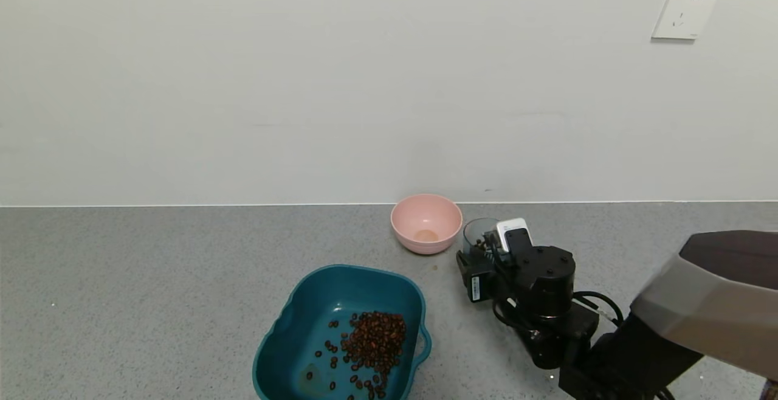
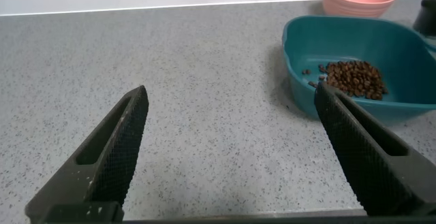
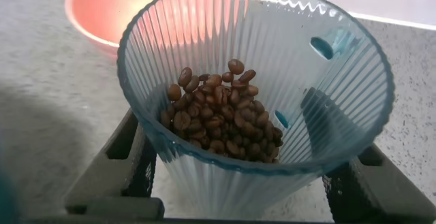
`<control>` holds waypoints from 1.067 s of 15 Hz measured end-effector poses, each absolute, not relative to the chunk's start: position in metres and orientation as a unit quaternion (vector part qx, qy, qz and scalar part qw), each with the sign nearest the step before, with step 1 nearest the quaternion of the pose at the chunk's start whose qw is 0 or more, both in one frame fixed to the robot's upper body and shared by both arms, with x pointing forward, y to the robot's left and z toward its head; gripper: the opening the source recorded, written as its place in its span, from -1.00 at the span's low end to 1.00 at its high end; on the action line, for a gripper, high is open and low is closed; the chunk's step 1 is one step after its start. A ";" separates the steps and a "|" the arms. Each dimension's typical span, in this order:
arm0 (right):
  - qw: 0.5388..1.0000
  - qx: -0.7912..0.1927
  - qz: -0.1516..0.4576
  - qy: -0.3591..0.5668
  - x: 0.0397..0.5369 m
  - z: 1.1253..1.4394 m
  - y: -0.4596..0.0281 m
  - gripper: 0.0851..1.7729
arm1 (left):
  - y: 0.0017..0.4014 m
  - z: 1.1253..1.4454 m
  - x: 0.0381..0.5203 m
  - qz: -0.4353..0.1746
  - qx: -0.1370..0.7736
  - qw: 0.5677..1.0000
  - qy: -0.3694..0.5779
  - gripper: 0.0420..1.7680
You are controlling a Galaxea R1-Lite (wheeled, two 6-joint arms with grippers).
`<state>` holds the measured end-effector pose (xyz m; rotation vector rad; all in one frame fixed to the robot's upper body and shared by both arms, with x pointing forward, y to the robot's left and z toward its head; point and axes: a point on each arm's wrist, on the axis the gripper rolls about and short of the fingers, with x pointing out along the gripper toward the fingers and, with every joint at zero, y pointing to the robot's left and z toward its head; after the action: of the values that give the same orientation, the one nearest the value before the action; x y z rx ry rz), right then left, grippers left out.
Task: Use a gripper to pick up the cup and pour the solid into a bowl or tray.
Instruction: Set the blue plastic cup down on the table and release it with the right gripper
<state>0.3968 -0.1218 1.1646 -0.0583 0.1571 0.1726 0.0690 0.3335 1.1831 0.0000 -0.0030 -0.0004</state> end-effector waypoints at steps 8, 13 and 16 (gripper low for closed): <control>0.993 -0.030 0.076 0.083 0.416 1.145 -0.119 0.52 | 0.334 1.183 0.069 0.000 0.000 1.000 -0.002 0.98; 0.993 -0.030 0.075 0.084 0.419 1.139 -0.118 0.52 | 0.334 1.183 0.069 0.000 0.000 1.000 -0.002 0.98; 0.993 -0.031 0.076 0.084 0.419 1.138 -0.117 0.52 | 0.334 1.183 0.069 0.000 0.000 1.000 -0.002 0.98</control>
<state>0.4189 -0.1172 1.1378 -0.0612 0.1693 0.1520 0.0690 0.3335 1.1831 0.0000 -0.0034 -0.0009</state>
